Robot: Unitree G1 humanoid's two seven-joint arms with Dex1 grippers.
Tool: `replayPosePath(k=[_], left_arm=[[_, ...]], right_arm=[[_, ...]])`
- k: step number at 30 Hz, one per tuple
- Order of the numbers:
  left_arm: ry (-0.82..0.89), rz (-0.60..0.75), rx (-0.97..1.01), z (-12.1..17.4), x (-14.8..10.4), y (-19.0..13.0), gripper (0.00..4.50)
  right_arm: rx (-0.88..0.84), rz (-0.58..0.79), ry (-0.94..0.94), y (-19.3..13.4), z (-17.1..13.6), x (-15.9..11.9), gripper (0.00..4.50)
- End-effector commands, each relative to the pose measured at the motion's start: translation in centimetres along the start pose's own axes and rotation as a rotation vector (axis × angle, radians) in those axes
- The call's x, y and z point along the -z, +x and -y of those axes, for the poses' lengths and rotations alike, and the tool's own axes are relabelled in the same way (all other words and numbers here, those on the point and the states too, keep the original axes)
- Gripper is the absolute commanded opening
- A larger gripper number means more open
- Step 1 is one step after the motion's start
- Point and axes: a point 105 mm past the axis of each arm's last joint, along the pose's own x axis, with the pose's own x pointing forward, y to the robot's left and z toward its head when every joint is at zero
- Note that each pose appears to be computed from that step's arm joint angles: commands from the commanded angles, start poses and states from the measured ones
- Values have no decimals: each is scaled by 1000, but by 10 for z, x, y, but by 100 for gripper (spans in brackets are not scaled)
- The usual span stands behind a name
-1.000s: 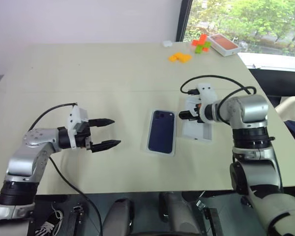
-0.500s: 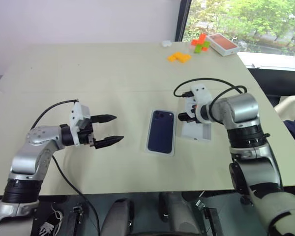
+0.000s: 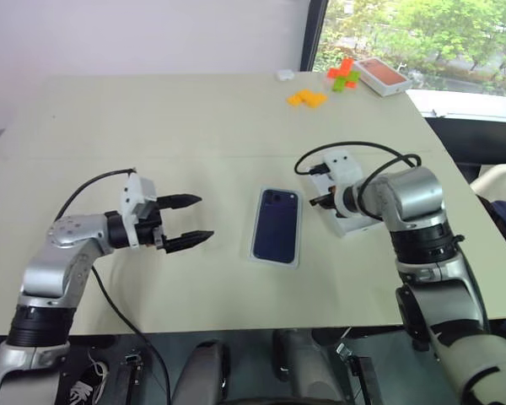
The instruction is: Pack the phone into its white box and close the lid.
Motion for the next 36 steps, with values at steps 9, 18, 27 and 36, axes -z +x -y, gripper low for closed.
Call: replayPosePath(k=[9, 18, 27, 36], left_arm=[[25, 21, 10, 3, -6, 4, 450], [19, 22, 11, 3, -4, 6, 450], [16, 22, 11, 3, -4, 8, 450], [9, 26, 12, 4, -3, 9, 450]], right_arm=[[-91, 42, 103, -15, -3, 14, 3], [-109, 62, 205, -20, -13, 22, 3], [-89, 42, 273, -24, -15, 16, 230], [-42, 46, 140, -39, -4, -10, 277]])
